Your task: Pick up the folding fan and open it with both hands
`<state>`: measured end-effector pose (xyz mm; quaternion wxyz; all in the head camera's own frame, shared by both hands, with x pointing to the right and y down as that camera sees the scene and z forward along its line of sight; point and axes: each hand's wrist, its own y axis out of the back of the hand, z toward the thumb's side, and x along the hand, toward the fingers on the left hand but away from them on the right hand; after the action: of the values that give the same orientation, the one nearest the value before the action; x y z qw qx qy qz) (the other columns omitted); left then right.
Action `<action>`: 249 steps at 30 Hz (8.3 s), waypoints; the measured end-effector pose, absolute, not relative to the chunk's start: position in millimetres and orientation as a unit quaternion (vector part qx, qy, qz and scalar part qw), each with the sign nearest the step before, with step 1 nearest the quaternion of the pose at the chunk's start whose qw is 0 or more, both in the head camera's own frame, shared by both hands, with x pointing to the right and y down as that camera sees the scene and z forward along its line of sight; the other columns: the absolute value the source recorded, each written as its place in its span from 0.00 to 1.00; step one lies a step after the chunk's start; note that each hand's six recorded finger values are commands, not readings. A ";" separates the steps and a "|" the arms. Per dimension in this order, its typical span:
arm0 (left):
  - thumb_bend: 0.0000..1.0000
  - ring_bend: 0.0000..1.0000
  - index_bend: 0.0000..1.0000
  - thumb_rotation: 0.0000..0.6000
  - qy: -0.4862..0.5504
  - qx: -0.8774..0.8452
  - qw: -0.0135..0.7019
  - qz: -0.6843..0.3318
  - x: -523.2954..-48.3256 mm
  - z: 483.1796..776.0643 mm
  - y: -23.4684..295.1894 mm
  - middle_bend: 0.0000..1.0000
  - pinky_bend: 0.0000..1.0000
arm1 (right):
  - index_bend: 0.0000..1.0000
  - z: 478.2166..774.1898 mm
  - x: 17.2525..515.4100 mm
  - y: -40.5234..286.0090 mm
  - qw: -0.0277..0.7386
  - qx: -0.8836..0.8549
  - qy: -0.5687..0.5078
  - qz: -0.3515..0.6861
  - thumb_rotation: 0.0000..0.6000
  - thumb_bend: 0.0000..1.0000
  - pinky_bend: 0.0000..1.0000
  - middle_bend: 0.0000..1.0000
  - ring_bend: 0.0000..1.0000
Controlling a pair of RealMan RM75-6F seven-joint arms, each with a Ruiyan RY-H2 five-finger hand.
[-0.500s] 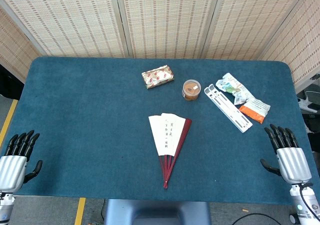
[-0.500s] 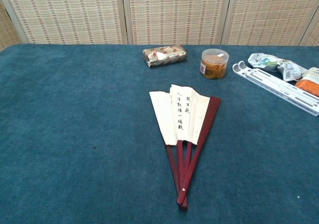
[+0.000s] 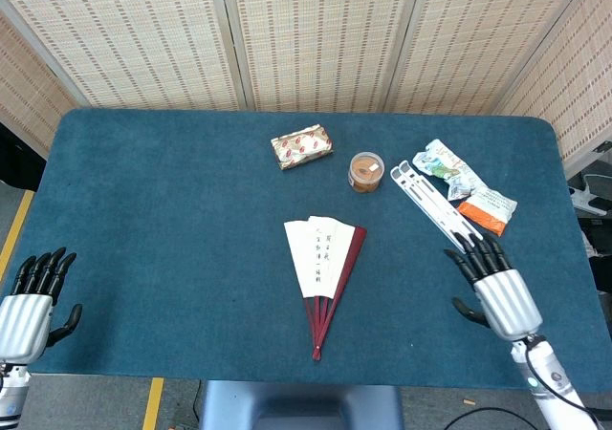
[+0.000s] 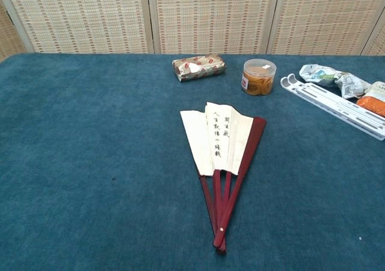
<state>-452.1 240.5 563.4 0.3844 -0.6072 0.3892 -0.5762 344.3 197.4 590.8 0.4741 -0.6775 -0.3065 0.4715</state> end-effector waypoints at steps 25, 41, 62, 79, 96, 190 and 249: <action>0.41 0.00 0.00 1.00 0.384 -0.591 0.383 -0.598 -462.1 568.4 240.0 0.00 0.03 | 0.44 709.3 197.6 184.9 0.523 -0.752 -0.172 0.363 1.00 0.16 0.00 0.03 0.00; 0.41 0.00 0.00 1.00 0.382 -0.584 0.377 -0.608 -465.5 570.2 239.0 0.00 0.03 | 0.46 741.0 174.3 186.1 0.513 -0.754 -0.170 0.374 1.00 0.16 0.00 0.03 0.00; 0.41 0.00 0.00 1.00 0.384 -0.584 0.382 -0.605 -464.9 566.3 238.4 0.00 0.03 | 0.67 734.4 154.4 170.8 0.512 -0.756 -0.221 0.342 1.00 0.65 0.00 0.14 0.00; 0.42 0.00 0.00 1.00 0.415 -0.685 0.288 -0.525 -447.2 581.6 220.3 0.02 0.09 | 0.71 625.8 127.5 105.9 0.456 -0.793 -0.274 0.297 1.00 0.65 0.00 0.16 0.00; 0.42 0.00 0.22 1.00 0.506 -0.778 0.077 -0.364 -372.8 616.6 174.8 0.05 0.09 | 0.71 574.7 66.9 41.3 0.360 -0.830 -0.278 0.322 1.00 0.65 0.00 0.16 0.00; 0.70 0.23 0.71 1.00 0.655 -0.685 0.060 -0.313 -341.4 628.3 113.0 0.67 0.04 | 0.70 587.7 -31.5 19.7 0.370 -0.762 -0.398 0.353 1.00 0.65 0.00 0.16 0.00; 0.41 0.00 0.04 1.00 0.439 -0.604 0.407 -0.526 -431.0 710.6 163.2 0.02 0.00 | 0.06 680.4 92.9 155.4 0.537 -0.739 -0.283 0.293 1.00 0.39 0.00 0.06 0.00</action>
<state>-431.0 163.2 710.6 0.4067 -0.6042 0.4389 -0.5262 92.9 155.4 680.4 0.5372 -0.7387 -0.2829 0.2927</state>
